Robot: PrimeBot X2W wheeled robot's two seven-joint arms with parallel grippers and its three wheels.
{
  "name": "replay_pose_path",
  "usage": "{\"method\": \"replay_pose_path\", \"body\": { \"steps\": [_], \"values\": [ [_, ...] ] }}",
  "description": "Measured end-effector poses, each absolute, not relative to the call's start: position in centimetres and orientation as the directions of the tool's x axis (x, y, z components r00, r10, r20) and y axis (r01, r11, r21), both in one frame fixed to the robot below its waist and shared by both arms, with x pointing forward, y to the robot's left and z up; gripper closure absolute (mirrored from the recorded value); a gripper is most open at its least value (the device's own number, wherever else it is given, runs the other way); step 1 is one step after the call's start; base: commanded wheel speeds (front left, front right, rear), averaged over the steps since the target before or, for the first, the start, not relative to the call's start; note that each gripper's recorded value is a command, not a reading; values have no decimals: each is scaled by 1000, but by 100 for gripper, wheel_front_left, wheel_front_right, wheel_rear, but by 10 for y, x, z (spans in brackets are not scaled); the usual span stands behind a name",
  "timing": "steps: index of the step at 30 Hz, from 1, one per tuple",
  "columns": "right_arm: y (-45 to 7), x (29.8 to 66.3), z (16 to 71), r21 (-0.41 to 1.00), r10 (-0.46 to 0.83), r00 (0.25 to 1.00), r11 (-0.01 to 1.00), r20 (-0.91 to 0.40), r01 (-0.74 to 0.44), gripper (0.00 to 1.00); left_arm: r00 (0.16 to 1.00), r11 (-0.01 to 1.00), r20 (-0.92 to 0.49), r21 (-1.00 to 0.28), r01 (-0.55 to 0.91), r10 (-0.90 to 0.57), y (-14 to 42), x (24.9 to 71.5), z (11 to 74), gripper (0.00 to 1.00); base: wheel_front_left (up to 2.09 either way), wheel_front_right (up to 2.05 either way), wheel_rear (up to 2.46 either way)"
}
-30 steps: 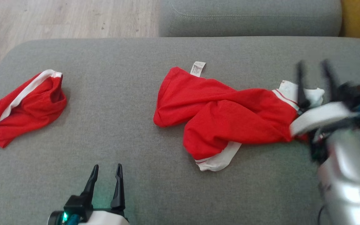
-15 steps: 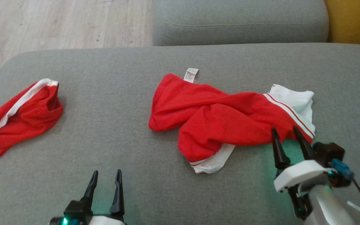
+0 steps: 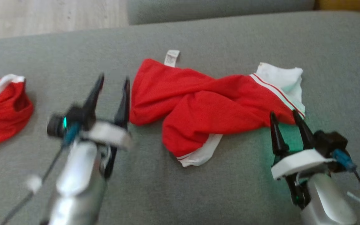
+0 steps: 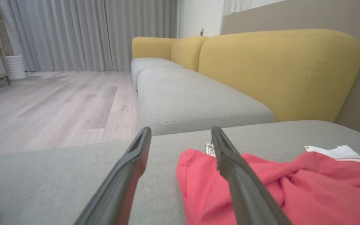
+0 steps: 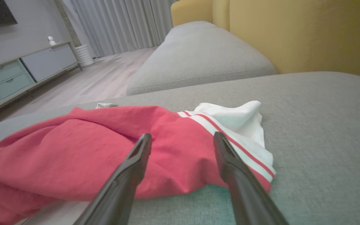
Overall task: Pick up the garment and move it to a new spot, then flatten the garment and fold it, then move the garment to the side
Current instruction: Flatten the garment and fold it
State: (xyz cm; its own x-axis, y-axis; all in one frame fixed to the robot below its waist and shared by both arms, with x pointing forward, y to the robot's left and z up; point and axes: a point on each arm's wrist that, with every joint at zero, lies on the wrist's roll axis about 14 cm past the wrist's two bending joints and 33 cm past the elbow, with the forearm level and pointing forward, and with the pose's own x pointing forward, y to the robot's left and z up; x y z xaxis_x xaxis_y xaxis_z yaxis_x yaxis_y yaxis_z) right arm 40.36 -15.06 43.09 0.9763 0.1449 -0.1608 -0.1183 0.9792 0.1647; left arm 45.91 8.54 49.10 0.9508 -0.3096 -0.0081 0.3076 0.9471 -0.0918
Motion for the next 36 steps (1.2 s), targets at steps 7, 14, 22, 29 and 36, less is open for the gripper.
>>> {"method": "replay_pose_path", "body": {
  "steps": [7,14,22,29,36],
  "values": [
    [-160,425,435,164,124,983,981,-137,-101,0,902,916,-166,-34,399,-399,48,532,467,0,0,0,0],
    [-178,434,435,139,83,988,988,-132,-64,0,830,884,-337,-13,467,-444,19,561,427,0,0,0,0],
    [-197,430,421,133,32,985,991,-170,-9,0,803,893,-446,19,450,-396,22,572,385,0,0,0,0],
    [-199,431,418,146,23,984,989,-176,3,0,779,898,-508,27,440,-367,29,566,368,0,0,0,0],
    [-194,441,430,164,38,990,986,-138,-15,0,781,882,-482,36,470,-397,27,563,376,100,0,0,0]
  ]
}}
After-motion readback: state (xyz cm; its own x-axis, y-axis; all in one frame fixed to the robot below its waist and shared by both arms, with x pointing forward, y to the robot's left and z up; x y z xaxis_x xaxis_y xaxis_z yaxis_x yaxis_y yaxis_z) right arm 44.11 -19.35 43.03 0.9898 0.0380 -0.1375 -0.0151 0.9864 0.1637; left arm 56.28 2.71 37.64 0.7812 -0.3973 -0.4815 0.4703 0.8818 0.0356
